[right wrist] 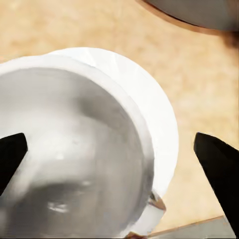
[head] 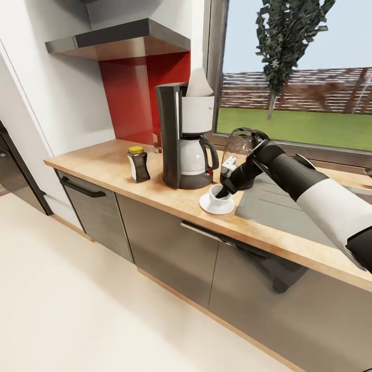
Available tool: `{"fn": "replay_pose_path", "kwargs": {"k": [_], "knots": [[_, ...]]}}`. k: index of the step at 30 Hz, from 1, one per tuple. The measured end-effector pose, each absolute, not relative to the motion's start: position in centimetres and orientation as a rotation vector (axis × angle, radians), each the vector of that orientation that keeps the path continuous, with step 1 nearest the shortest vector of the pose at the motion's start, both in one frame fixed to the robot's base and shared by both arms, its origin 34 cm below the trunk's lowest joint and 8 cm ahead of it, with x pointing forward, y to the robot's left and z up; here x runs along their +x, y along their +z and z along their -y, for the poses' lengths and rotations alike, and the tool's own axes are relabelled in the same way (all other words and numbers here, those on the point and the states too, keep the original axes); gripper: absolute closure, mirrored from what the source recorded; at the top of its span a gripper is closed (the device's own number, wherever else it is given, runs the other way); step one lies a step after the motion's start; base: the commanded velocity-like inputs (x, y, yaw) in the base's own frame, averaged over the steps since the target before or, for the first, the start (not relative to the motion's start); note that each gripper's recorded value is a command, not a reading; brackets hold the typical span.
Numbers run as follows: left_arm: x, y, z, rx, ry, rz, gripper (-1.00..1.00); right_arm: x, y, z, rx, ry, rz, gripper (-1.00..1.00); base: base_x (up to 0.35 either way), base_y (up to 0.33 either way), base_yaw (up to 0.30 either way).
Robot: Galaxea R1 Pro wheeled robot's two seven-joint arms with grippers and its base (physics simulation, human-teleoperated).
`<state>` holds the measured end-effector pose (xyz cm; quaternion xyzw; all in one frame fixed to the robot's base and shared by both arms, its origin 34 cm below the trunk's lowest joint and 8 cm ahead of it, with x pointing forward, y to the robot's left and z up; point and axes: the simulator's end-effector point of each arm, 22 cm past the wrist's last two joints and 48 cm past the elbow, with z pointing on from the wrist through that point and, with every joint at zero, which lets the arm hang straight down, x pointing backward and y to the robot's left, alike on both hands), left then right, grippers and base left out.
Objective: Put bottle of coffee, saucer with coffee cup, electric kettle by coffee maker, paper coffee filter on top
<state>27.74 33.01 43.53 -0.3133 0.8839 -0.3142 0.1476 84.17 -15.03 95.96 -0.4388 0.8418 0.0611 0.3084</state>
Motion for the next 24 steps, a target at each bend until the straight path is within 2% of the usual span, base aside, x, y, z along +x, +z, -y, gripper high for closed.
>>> {"fn": "replay_pose_path", "kwargs": {"k": [24], "knots": [[27.85, 44.48, -33.01, -0.901, -0.904, -2.543, -1.0, 84.25, 96.95, 14.97, -1.161, 0.164, -2.224, -1.0, 0.0, 0.0, 0.0]]}}
